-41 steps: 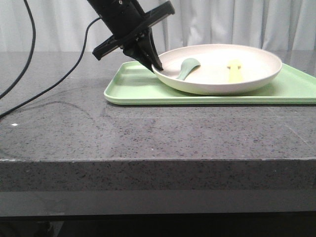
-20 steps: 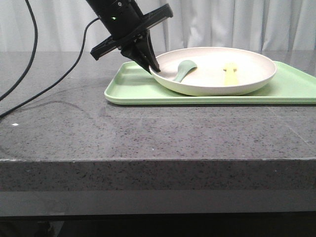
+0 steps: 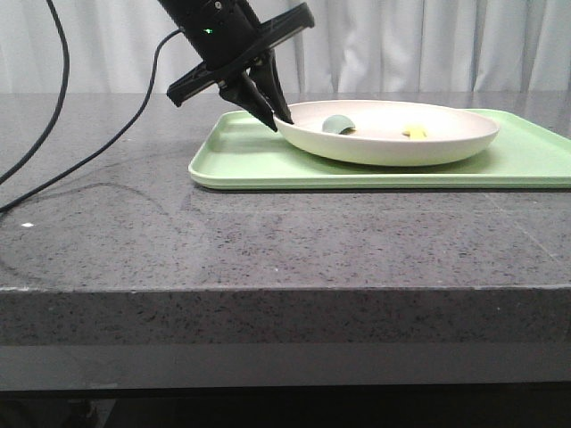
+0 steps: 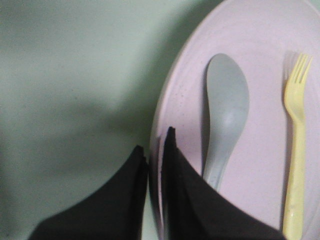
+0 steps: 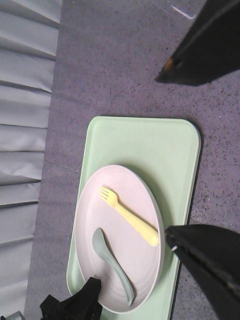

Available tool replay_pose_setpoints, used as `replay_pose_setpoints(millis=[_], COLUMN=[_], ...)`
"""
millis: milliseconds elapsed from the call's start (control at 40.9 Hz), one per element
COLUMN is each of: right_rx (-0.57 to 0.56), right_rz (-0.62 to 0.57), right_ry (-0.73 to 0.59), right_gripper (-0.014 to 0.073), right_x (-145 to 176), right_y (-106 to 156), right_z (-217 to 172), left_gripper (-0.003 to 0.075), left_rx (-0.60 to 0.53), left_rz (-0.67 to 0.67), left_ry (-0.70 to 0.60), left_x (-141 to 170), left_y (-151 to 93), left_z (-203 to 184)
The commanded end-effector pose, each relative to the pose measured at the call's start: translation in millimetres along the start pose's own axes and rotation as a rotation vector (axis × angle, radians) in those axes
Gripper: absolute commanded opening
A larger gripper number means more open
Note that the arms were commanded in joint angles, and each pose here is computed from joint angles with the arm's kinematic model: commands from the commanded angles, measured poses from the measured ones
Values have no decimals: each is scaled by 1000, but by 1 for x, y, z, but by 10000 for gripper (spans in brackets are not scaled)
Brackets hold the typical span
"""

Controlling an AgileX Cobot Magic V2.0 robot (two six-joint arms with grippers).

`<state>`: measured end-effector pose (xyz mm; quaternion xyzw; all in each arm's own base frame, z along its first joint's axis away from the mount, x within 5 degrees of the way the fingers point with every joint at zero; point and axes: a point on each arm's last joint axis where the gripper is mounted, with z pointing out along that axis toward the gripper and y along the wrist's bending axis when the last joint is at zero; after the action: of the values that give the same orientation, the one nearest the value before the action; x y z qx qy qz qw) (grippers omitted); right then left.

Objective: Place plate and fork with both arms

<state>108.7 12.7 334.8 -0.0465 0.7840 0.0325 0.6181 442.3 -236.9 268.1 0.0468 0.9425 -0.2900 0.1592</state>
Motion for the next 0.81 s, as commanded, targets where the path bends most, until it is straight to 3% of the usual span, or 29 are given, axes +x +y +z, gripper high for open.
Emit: replay_pose_setpoints(millis=[0, 171, 269, 612, 710, 783], right_rx=[0, 0, 0, 0, 0, 0], right_rz=[-11, -11, -11, -11, -11, -11], right_ry=[-104, -104, -104, -103, -103, -103], right_gripper=[592, 592, 592, 592, 592, 592], right_x=[-18, -18, -18, -18, -18, -18], right_y=[0, 0, 0, 0, 0, 0], right_z=[-3, -3, -3, -3, -3, -3], left_gripper=[215, 407, 445, 435, 358, 235], left_rx=[104, 104, 92, 62, 69, 72], left_rz=[52, 85, 85, 109, 124, 140], left_ry=[-121, -107, -76, -105, -144, -155], left_x=[-5, -2, -2, -23, -26, -25], left_y=[-36, -40, -36, -20, -24, -26], left_z=[-38, -37, -41, -104, -117, -123])
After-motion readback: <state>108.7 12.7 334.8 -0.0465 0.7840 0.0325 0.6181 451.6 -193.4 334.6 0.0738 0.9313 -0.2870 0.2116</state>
